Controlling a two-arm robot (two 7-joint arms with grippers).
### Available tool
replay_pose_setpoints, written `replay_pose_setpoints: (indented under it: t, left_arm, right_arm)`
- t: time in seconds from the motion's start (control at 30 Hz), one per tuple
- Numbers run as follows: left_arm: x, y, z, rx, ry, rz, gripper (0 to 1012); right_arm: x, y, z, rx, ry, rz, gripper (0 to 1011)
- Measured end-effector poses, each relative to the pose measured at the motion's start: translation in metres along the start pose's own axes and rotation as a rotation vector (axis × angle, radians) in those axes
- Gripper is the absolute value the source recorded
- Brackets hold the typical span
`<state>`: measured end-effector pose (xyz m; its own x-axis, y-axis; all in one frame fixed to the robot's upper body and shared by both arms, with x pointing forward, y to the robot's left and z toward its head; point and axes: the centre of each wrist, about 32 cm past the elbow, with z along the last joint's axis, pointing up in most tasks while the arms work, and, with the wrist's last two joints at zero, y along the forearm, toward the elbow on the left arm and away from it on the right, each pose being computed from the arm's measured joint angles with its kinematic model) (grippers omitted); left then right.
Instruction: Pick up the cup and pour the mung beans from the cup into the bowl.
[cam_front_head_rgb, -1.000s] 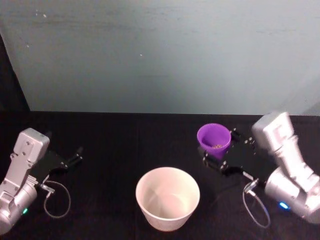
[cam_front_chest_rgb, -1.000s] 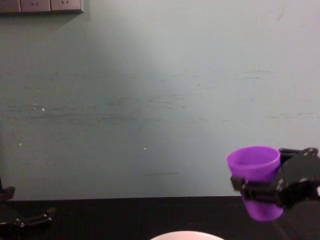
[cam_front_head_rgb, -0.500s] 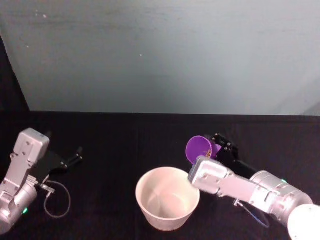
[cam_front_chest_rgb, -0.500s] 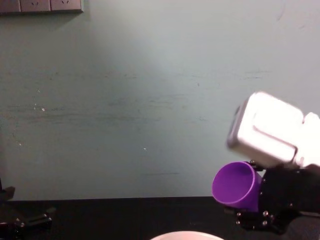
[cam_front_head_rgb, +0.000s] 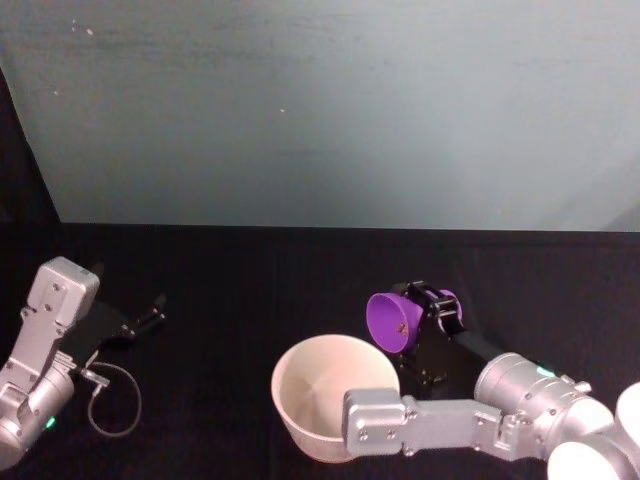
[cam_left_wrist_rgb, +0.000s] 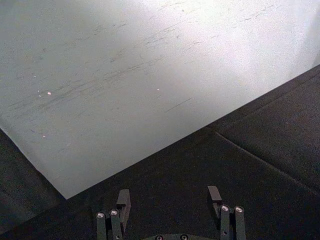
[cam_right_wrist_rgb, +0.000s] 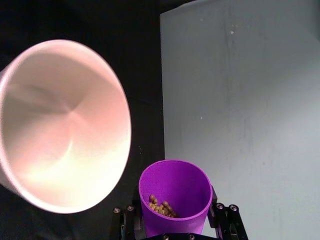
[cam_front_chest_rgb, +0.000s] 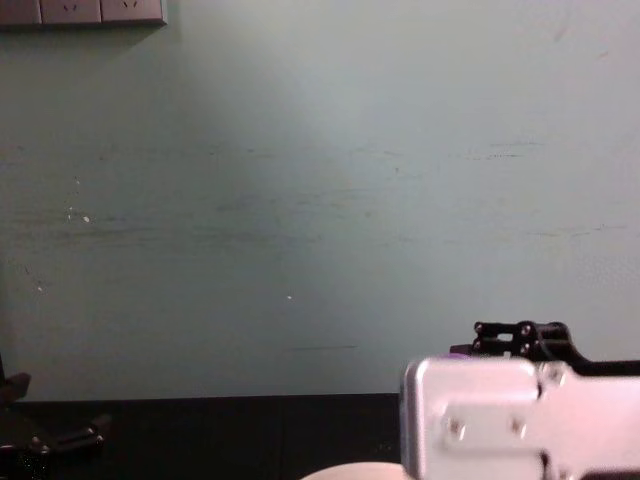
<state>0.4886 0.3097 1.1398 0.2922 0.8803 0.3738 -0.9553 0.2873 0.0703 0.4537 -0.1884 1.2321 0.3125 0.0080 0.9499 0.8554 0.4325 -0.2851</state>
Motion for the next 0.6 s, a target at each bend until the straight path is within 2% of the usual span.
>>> replay_pose_setpoints:
  t: [0.13,0.2,0.33,0.37,0.4,0.6]
  left_arm:
    - [0.0000,0.0000,0.0000,0.000,0.000,0.000,1003]
    - [0.0000,0.0000,0.0000,0.000,0.000,0.000,1003]
    - [0.0000,0.0000,0.0000,0.000,0.000,0.000,1003]
    - [0.0000,0.0000,0.0000,0.000,0.000,0.000,1003]
    - [0.0000,0.0000,0.0000,0.000,0.000,0.000,1003]
    - [0.0000,0.0000,0.0000,0.000,0.000,0.000,1003]
  right_arm:
    - [-0.003,0.000,0.005,-0.006,-0.090,0.004,733]
    - [-0.003,0.000,0.006,-0.007,-0.104,0.004,733]
    - [-0.006,0.001,0.011,-0.011,-0.185,0.000,733]
    - [-0.006,0.001,0.011,-0.011,-0.185,0.000,733]
    - [-0.008,0.001,0.014,-0.015,-0.229,-0.005,732]
    - [-0.012,0.001,0.019,-0.026,-0.319,-0.017,733]
